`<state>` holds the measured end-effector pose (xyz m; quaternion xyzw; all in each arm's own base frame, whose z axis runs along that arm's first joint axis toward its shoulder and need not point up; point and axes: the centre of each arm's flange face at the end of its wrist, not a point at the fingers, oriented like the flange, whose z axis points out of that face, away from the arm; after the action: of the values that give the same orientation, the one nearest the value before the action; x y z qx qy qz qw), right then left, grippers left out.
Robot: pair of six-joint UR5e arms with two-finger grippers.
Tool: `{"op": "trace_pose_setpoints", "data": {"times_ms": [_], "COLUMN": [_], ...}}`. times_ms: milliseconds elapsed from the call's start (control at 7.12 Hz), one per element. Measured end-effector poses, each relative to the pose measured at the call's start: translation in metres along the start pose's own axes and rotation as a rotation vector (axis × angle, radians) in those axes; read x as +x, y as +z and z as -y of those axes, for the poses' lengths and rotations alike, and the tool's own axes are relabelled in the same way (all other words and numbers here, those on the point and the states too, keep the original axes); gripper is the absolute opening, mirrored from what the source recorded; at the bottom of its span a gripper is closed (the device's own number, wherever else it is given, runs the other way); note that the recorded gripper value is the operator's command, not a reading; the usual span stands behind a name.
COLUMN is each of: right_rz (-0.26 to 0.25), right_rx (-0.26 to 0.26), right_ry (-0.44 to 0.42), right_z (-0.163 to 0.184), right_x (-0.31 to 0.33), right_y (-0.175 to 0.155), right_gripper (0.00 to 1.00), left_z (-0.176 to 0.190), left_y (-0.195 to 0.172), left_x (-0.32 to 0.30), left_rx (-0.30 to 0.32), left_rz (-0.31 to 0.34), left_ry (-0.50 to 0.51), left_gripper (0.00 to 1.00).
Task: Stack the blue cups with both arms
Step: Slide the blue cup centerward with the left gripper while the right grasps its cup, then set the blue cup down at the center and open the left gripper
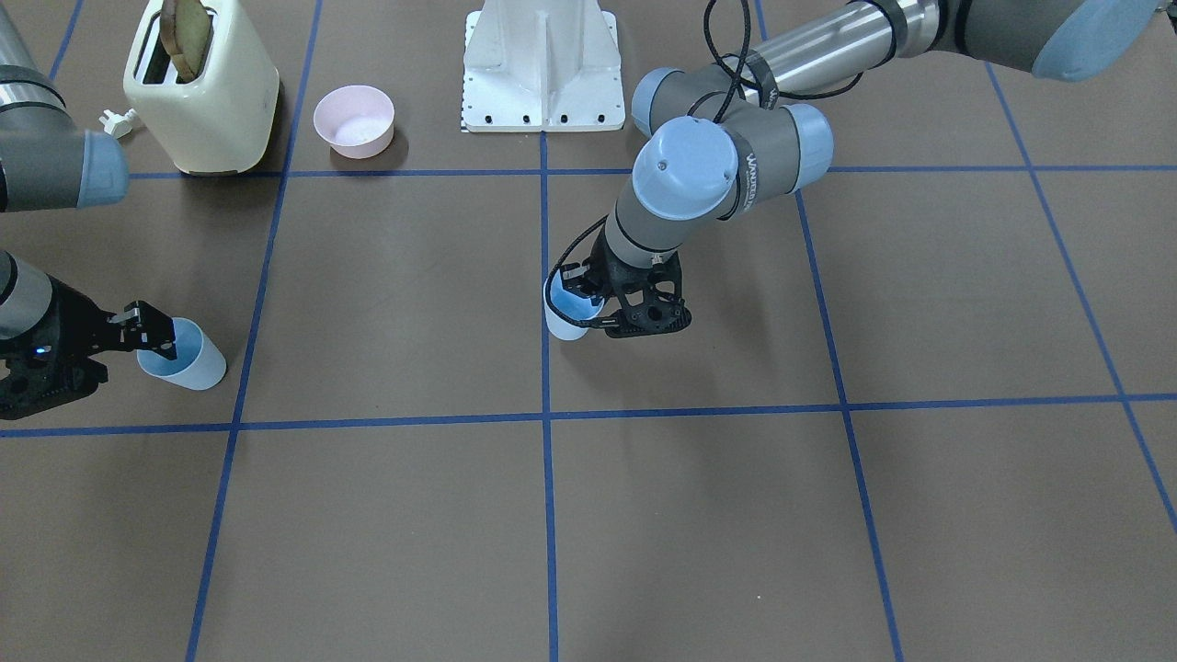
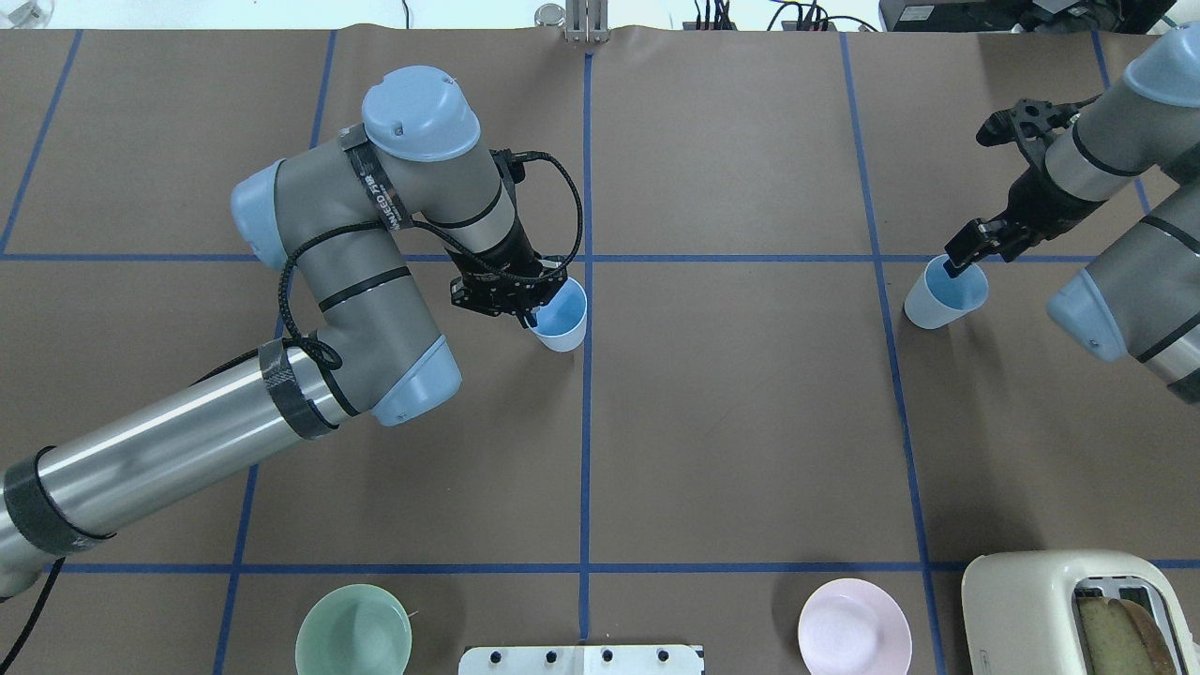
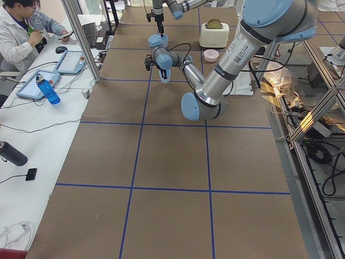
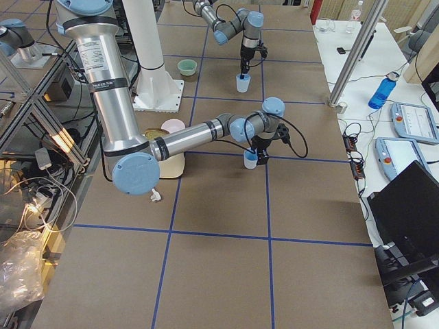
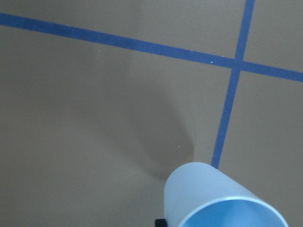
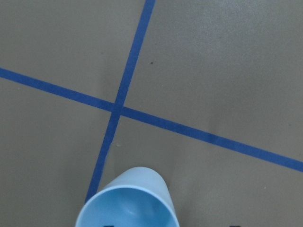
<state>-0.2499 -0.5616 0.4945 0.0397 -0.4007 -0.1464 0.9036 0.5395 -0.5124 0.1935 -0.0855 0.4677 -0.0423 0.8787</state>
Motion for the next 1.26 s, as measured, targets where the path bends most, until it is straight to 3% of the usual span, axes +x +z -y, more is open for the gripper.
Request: {"op": "trace_pose_setpoints", "data": {"times_ms": [702,842,982,1123,1263], "right_rz": [0.003,0.003,-0.001,-0.008,-0.011], "right_rx": [0.001,-0.003,-0.008,-0.013,-0.017], "right_ry": [-0.005,-0.008,-0.013,-0.021,-0.025], "right_z": [-0.004,-0.005,-0.006,-0.007,-0.008], "right_x": [0.001,0.0,-0.003,-0.007,-0.009], "right_y": [0.005,0.007,0.011,0.016,0.019], "right_gripper": [0.81,0.77,0.65,0.54,0.37], "left_z": [0.0,-0.002,-0.004,-0.004,-0.005], "left_y": [0.017,0.019,0.02,0.02,0.02], "left_x": [0.008,0.009,0.011,0.011,0.012], "left_rx": [-0.004,-0.007,-0.009,-0.009,-0.008], "left_rz": [-0.015,-0.016,-0.018,-0.019,-0.026], "left_ry": [0.021,0.024,0.028,0.032,0.042], "left_gripper": [0.0,0.12,0.67,0.89,0.9]}}
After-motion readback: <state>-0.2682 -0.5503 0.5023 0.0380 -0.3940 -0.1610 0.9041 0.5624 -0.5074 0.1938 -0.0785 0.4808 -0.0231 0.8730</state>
